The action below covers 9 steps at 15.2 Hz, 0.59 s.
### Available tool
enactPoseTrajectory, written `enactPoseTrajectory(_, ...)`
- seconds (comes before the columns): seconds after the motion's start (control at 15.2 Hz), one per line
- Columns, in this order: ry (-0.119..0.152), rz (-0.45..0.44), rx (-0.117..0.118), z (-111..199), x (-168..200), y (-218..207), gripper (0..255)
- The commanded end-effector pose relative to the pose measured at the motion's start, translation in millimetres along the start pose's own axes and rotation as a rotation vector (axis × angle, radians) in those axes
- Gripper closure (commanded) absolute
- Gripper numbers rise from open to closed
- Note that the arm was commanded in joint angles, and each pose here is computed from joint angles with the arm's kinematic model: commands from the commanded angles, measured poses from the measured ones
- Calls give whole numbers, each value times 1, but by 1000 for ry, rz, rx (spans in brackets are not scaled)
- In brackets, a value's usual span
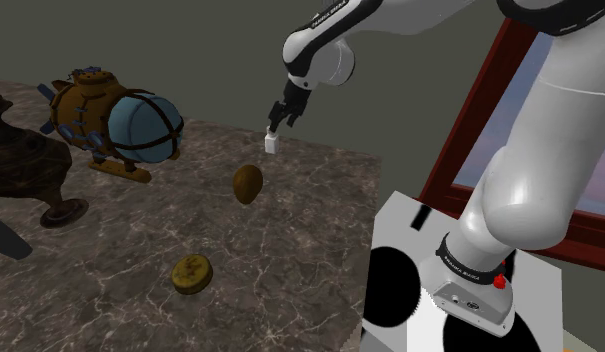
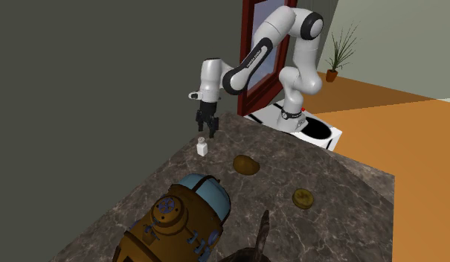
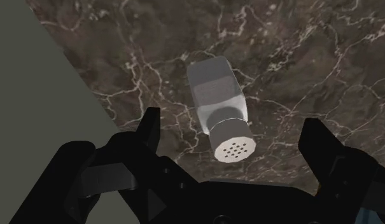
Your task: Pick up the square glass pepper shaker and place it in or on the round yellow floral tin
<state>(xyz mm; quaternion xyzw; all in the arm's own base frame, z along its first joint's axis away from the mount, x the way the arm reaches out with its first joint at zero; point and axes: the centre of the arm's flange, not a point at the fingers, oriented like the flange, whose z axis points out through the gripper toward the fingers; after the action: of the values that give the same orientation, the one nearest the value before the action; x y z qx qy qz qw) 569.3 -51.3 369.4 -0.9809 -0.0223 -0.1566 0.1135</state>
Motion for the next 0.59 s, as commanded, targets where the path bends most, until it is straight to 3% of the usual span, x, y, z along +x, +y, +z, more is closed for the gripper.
enactPoseTrajectory(0.0,3,-2,6,16,5,3,0)
enactPoseTrajectory(0.53,3,-2,6,50,5,3,0)
